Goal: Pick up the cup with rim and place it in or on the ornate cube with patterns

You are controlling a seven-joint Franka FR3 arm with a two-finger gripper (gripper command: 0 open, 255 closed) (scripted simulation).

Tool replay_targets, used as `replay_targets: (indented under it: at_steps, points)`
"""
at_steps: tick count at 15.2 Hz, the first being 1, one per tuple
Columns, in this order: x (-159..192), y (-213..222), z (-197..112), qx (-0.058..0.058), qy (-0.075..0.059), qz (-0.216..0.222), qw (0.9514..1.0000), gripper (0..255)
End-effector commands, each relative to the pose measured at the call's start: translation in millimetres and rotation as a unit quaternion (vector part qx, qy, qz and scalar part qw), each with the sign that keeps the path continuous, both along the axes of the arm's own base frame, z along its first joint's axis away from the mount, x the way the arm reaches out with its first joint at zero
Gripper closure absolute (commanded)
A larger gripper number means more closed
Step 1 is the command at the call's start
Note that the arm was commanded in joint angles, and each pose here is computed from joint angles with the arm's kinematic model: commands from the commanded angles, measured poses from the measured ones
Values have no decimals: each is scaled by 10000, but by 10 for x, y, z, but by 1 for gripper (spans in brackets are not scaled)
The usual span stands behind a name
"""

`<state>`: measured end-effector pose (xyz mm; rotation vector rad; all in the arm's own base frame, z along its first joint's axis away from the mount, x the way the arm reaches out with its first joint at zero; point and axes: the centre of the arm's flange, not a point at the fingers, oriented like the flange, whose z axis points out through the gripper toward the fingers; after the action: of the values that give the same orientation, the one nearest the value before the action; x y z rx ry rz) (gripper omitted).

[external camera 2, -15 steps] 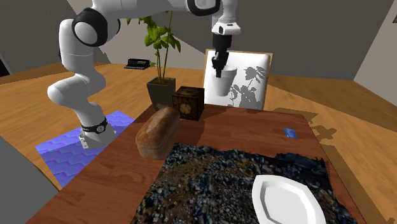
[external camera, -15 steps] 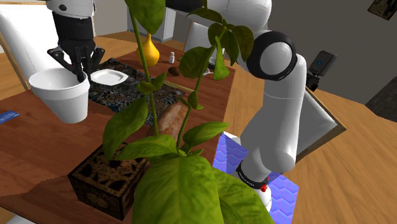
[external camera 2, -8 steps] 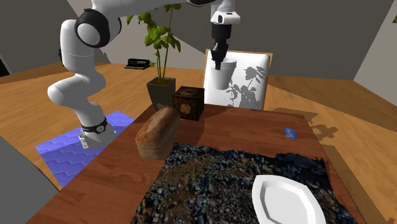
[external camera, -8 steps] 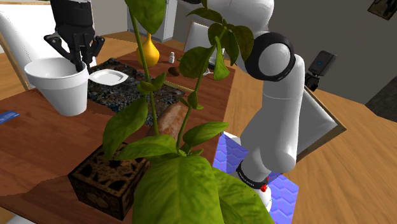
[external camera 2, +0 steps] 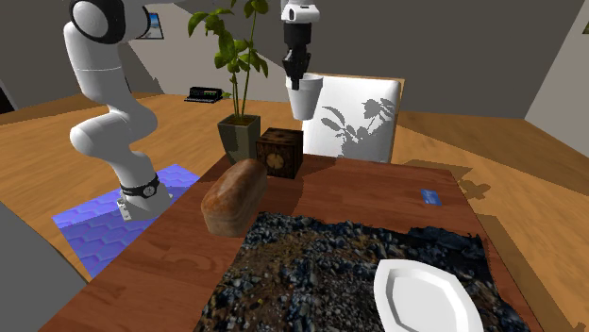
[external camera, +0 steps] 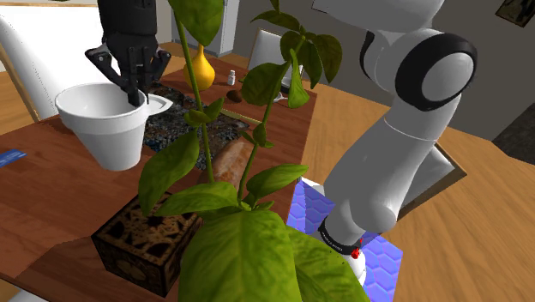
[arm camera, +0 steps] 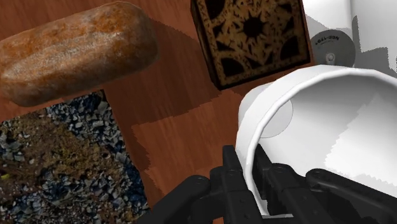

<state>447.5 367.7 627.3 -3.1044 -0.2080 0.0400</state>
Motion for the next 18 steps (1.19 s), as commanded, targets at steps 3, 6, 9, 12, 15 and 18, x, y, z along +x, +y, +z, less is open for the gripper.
replay_targets:
  at_steps: [3, 6, 9, 12, 15, 18]
  points:
    - [-519, -19, 150, 3, -1, -2, 10000, 255]
    - [-900, -46, 252, 3, -1, -2, 10000, 255]
    - [-1072, -58, 245, 3, -1, -2, 10000, 255]
    - [-1072, -58, 87, 3, -1, -2, 10000, 255]
    - [-1072, -58, -72, 3, -1, -2, 10000, 255]
    - [-1072, -58, -230, 3, -1, -2, 10000, 255]
